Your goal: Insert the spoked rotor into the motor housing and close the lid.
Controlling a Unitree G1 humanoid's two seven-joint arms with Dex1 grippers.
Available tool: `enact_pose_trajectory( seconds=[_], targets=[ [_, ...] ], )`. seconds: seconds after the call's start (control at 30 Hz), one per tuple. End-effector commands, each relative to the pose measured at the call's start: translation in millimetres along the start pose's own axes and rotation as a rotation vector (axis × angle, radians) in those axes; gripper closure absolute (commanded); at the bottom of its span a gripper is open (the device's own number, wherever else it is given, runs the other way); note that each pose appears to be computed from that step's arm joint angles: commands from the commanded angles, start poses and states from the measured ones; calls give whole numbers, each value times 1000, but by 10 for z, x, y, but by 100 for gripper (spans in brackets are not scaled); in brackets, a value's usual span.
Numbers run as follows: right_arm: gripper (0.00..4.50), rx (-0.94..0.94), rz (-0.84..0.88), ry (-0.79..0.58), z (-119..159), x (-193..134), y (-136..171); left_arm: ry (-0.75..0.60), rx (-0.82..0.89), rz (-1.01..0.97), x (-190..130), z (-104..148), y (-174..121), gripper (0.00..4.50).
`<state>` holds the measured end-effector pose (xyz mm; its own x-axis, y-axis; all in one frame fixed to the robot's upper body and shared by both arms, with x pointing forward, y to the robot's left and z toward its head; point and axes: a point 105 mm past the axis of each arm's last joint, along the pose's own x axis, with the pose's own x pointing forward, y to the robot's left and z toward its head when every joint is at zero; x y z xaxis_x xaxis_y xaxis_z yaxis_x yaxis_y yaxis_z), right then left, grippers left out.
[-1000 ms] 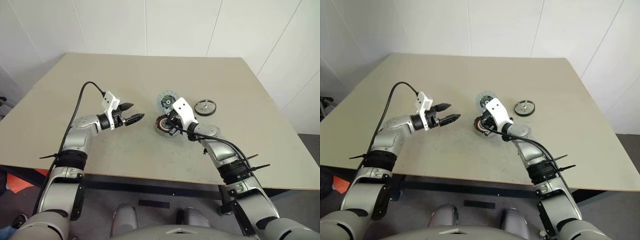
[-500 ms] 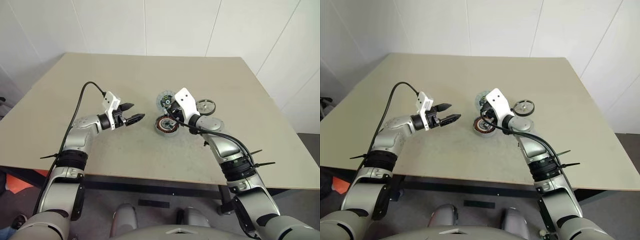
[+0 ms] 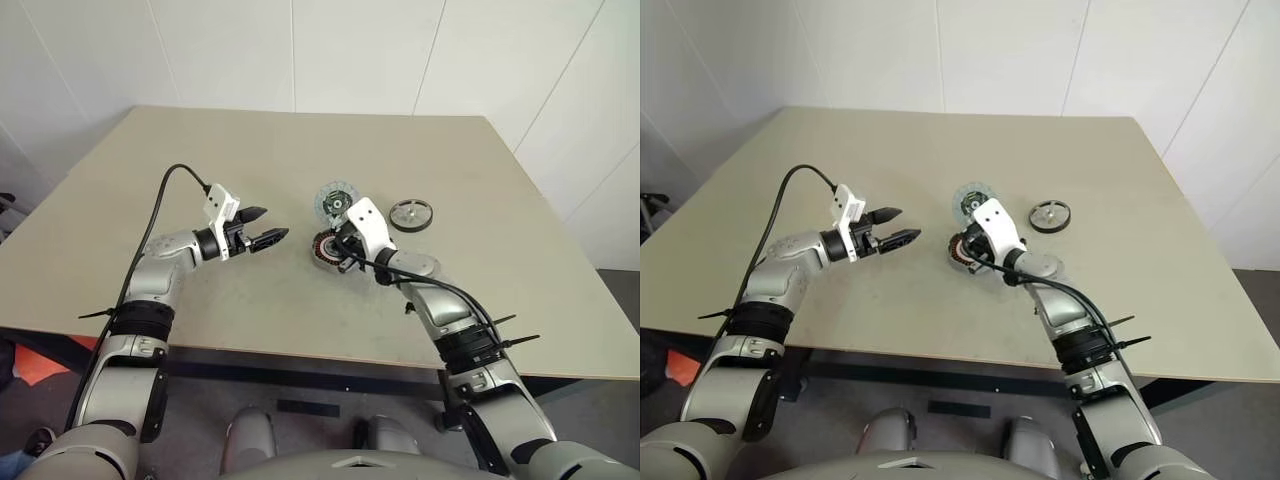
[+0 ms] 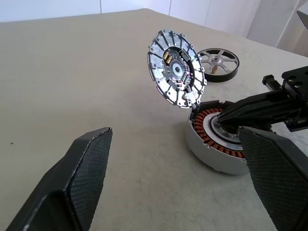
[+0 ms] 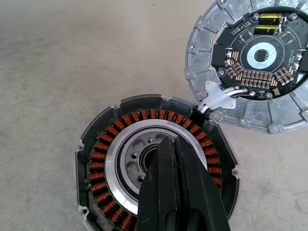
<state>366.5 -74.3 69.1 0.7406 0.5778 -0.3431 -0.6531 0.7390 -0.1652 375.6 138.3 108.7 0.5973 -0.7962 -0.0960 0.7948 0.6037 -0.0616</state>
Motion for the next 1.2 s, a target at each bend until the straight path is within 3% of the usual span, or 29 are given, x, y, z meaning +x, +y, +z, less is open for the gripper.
enact_pose_trajectory(
  seconds=[0.03, 0.2, 0.33, 0.47, 0.63, 0.7, 0.97, 1.2],
  targets=[
    [449, -26, -45, -129, 427, -133, -176, -35, 45, -7, 27, 165, -1, 7],
    [449, -48, -82, -189, 685, -251, -318, -36, 44, -10, 39, 165, 0, 7],
    [449, -48, -80, -187, 698, -235, -306, -37, 45, -12, 47, 169, -1, 7],
    [449, -10, -35, -131, 493, -136, -157, -38, 47, -8, 35, 171, 7, 7],
    [449, 85, -24, 46, -139, 6, -7, -38, 49, -1, 22, 169, 14, 7],
    [449, 94, -43, 59, -195, 8, -31, -39, 49, 2, 14, 171, 20, 7],
    [449, 53, -105, -57, 206, -74, -278, -36, 50, 2, 23, 163, 24, 7],
    [449, 17, -56, -118, 438, -115, -154, -33, 50, -4, 21, 154, 15, 7]
  ],
)
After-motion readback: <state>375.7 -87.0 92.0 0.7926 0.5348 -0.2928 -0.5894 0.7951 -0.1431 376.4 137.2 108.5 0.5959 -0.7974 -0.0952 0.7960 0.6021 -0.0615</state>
